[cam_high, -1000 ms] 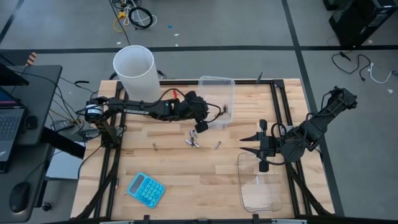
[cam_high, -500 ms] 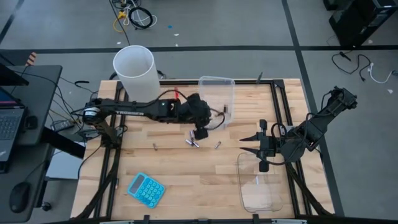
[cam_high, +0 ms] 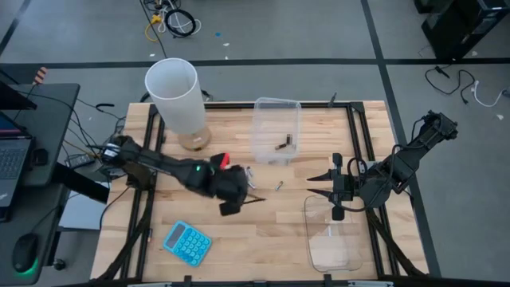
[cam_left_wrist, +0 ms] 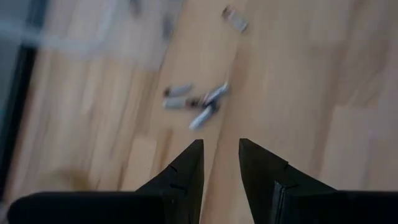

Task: Sort batteries
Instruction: Put the brown battery into the top transparent bin

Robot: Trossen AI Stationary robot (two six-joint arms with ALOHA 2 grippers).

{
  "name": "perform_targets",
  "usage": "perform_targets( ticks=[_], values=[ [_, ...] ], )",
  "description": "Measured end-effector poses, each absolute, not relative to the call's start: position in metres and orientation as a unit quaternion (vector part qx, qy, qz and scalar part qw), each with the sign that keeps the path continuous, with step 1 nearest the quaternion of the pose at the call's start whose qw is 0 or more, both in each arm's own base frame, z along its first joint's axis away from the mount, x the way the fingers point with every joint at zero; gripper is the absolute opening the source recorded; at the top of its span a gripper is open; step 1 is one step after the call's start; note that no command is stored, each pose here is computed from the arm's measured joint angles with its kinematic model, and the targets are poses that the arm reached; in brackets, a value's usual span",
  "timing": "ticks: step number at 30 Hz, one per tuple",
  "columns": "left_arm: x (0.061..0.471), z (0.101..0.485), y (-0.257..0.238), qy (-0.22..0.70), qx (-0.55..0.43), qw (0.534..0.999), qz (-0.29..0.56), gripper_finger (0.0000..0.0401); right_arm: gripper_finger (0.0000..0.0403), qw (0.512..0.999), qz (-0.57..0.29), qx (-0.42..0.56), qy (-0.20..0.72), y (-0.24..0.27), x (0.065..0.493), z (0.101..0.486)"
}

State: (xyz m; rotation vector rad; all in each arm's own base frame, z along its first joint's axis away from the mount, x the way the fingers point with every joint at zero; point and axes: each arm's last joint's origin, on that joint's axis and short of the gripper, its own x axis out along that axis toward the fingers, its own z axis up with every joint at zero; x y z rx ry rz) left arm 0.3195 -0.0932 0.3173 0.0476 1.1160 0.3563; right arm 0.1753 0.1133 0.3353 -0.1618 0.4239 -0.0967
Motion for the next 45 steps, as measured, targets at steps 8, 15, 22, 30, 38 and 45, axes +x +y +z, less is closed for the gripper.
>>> perform_targets(
  ticks=[8, 15, 22, 30, 38, 45],
  values=[
    [0.280, 0.314, -0.118, 0.562, 0.015, 0.778, 0.281, 0.0103, 0.0115, 0.971, -0.049, -0.086, 0.219, 0.114, 0.176, 0.323],
    [0.265, 0.314, -0.136, 0.560, 0.006, 0.773, 0.297, 0.0103, 0.0115, 0.973, -0.048, -0.078, 0.211, 0.115, 0.177, 0.323],
    [0.250, 0.313, -0.162, 0.608, 0.002, 0.761, 0.226, 0.0103, 0.0115, 0.973, -0.048, -0.079, 0.211, 0.115, 0.177, 0.323],
    [0.229, 0.311, -0.190, 0.657, -0.063, 0.728, 0.187, 0.0103, 0.0115, 0.973, -0.048, -0.079, 0.211, 0.115, 0.177, 0.323],
    [0.214, 0.311, -0.206, 0.640, -0.152, 0.710, 0.250, 0.0083, 0.0115, 0.974, -0.047, -0.078, 0.205, 0.115, 0.178, 0.324],
    [0.204, 0.311, -0.217, 0.621, -0.202, 0.700, 0.291, 0.0046, 0.0115, 0.975, -0.045, -0.084, 0.202, 0.115, 0.178, 0.325]
  ],
)
